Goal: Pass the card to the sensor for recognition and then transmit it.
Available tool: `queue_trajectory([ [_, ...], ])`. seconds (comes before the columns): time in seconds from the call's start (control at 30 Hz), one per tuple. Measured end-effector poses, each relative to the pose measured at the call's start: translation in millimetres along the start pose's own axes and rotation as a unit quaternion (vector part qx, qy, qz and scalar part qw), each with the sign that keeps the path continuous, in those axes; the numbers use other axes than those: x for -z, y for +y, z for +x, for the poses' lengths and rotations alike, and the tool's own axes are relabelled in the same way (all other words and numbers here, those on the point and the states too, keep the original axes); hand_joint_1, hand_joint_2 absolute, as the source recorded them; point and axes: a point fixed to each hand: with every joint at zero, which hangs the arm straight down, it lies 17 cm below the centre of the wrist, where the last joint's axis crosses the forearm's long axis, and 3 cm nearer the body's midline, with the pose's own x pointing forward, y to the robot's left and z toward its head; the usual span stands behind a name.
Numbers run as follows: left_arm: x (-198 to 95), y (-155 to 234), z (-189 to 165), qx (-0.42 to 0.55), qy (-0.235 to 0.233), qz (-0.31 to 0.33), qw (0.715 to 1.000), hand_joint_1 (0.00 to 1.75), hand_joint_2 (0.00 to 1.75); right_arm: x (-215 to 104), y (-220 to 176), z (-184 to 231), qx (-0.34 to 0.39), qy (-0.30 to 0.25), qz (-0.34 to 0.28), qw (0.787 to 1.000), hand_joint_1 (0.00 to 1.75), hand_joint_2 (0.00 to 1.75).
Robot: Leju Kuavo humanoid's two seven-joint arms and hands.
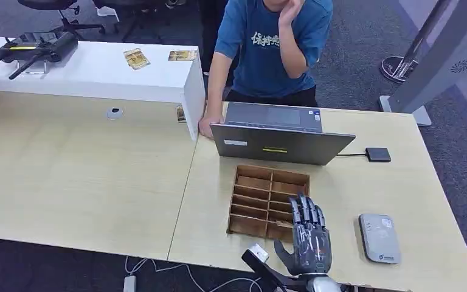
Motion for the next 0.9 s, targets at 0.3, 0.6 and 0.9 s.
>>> queue_trajectory([
  [0.3, 0.0, 0.1, 0.1, -0.001, 0.0, 0.0, 1.0, 0.0, 0.0, -2.1, 1.2, 0.4, 0.002, 0.001, 0.002, 1.0, 0.0, 1.75],
  [0.6, 0.0, 0.0, 0.2, -0.003, 0.0, 0.0, 1.0, 0.0, 0.0, -4.5, 3.1, 0.4, 0.006, 0.001, 0.004, 1.0, 0.0, 1.75],
  [0.9, 0.1, -0.7, 0.2, -0.004, -0.001, 0.0, 1.0, 0.0, 0.0, -5.8, 4.1, 0.3, 0.006, 0.001, 0.006, 1.0, 0.0, 1.75],
])
